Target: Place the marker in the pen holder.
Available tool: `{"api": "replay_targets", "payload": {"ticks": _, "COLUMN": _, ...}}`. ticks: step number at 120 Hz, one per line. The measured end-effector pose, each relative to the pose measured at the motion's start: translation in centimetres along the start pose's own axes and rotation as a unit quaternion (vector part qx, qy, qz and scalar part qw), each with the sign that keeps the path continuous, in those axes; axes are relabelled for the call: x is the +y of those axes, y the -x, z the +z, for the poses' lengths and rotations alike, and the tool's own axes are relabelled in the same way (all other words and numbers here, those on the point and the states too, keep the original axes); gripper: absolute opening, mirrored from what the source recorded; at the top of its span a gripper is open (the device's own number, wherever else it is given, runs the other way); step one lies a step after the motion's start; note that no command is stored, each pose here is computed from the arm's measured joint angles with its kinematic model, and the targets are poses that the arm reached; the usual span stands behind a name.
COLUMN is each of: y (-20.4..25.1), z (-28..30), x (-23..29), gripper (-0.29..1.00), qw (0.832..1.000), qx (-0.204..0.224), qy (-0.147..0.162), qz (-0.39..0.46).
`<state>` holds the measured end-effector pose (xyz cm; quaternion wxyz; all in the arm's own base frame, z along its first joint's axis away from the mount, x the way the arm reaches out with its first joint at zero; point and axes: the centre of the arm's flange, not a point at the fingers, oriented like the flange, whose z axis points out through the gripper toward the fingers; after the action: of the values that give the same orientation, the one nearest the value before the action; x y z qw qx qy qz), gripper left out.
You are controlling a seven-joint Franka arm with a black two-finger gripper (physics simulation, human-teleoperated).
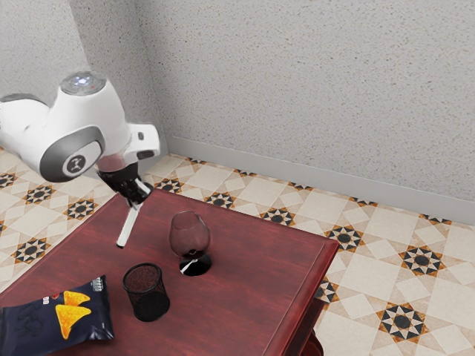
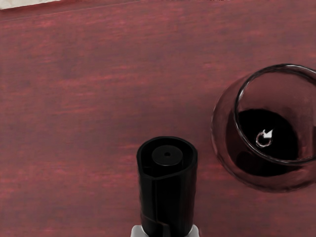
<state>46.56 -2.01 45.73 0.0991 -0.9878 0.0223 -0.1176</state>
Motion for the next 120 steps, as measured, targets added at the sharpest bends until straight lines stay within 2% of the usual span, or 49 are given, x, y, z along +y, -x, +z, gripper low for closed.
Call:
{"api": "replay_targets", "payload": {"ticks": 12, "y": -0.2, "z": 1.0, "x": 0.5, "gripper": -0.08, "qw": 1.000, "qx": 0.020, "qy": -0.007, "qz": -0.001}}
{"api": "replay_targets", "payload": {"ticks": 32, "y": -0.6, "z": 1.6, "x": 2.3, "gripper": -0.08, "qw": 0.999, "qx": 0.052, "qy": 0.000, "qz": -0.006}}
{"api": "replay_targets", "payload": {"ticks": 52, "y": 1.0, "z": 2.7, "x": 3.0, "gripper": -0.08, "qw": 0.998, "qx": 0.052, "qy": 0.005, "qz": -0.023}}
{"api": "replay_targets", "payload": {"ticks": 74, "y": 1.9, "z": 0.0, "x": 2.9, "gripper": -0.08, "qw": 0.995, "qx": 0.085, "qy": 0.008, "qz": -0.045}}
{"api": "replay_targets", "payload": {"ticks": 91, "y": 3.4, "z": -0.7, "x": 3.8, "gripper": -0.08, "qw": 0.995, "qx": 0.092, "qy": 0.010, "qz": -0.046}}
{"api": "replay_targets", "payload": {"ticks": 120, "y": 5.6, "z": 0.5, "x": 7.1, "gripper": -0.08, "qw": 0.997, "qx": 0.076, "qy": 0.013, "qz": -0.025}}
